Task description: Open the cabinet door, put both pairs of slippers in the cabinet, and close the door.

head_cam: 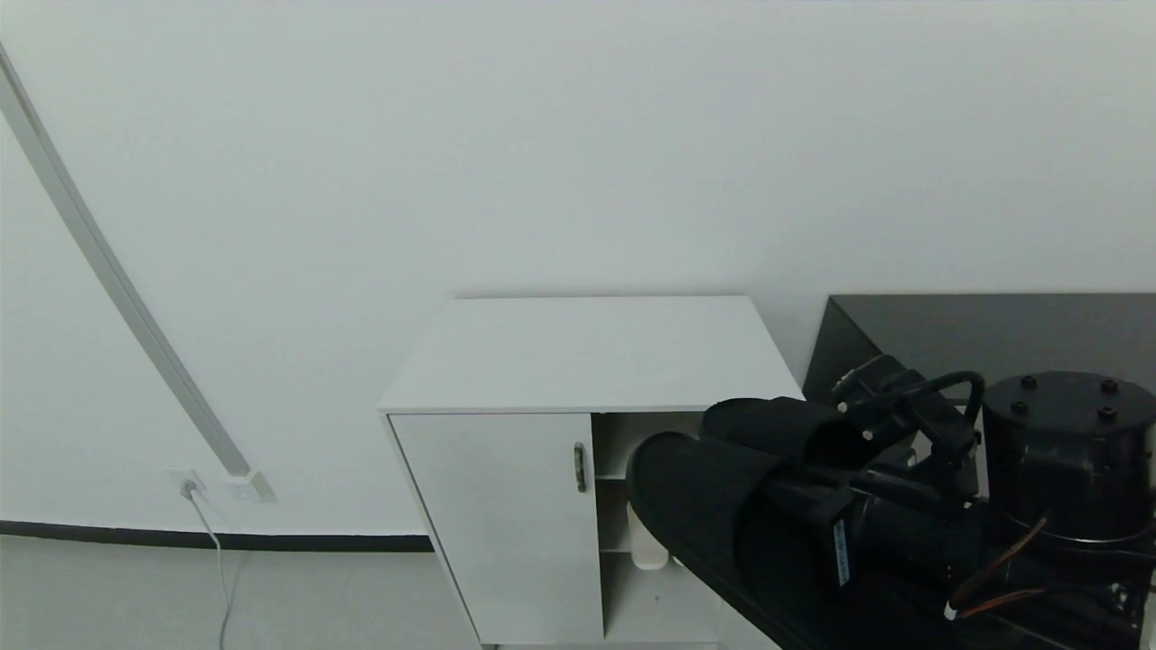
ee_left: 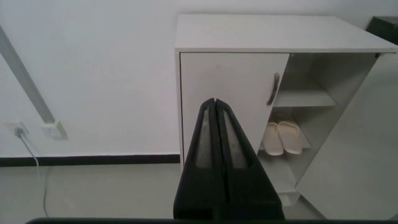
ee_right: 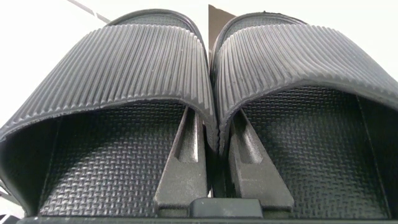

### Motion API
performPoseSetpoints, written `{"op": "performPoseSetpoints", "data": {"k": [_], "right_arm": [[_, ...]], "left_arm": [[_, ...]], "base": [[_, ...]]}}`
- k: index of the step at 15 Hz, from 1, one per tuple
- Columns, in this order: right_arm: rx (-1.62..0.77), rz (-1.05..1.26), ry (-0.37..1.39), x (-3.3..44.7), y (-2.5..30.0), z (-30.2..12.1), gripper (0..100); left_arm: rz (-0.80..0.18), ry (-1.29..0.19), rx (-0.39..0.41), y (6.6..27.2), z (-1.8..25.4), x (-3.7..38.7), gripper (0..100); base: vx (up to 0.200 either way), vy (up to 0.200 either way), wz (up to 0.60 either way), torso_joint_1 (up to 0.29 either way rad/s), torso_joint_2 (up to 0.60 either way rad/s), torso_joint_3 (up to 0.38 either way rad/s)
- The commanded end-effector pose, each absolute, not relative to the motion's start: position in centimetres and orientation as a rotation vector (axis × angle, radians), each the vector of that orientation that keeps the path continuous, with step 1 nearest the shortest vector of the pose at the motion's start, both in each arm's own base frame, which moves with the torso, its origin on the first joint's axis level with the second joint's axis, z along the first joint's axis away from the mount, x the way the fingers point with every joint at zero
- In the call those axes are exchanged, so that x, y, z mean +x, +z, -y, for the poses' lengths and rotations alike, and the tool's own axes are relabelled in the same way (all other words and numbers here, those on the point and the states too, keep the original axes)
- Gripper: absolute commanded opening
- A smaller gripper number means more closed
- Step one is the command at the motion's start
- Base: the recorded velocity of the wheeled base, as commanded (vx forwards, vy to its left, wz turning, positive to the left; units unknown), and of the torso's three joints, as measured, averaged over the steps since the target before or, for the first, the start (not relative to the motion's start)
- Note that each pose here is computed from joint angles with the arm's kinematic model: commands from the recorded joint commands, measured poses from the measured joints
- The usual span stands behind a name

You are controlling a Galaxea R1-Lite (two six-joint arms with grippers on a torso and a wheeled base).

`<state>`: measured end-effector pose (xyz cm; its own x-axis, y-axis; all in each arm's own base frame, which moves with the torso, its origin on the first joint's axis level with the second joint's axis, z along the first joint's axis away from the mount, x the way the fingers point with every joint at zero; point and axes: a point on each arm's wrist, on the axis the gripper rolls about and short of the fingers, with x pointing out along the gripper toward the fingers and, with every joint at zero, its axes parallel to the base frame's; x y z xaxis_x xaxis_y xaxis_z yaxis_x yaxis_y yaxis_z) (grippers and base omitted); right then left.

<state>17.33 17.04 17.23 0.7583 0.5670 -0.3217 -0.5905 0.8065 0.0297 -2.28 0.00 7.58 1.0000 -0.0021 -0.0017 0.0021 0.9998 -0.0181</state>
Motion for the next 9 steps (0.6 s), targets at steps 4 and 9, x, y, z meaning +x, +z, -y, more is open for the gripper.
{"op": "performPoseSetpoints", "data": {"k": [4, 9], "right_arm": [[-0.077, -0.329, 0.634, 17.30, 17.13, -17.12, 0], [-0.078, -0.332, 0.635, 17.28, 17.07, -17.10, 0]], "left_arm": [[-0.002, -0.002, -0.018, 7.58, 0.00, -2.28, 0], [-0.002, -0.002, -0.018, 7.58, 0.00, -2.28, 0]], "base": [[0.000, 0.000, 0.00, -0.157, 0.36, 0.201], [0.000, 0.000, 0.00, -0.178, 0.40, 0.230]]}}
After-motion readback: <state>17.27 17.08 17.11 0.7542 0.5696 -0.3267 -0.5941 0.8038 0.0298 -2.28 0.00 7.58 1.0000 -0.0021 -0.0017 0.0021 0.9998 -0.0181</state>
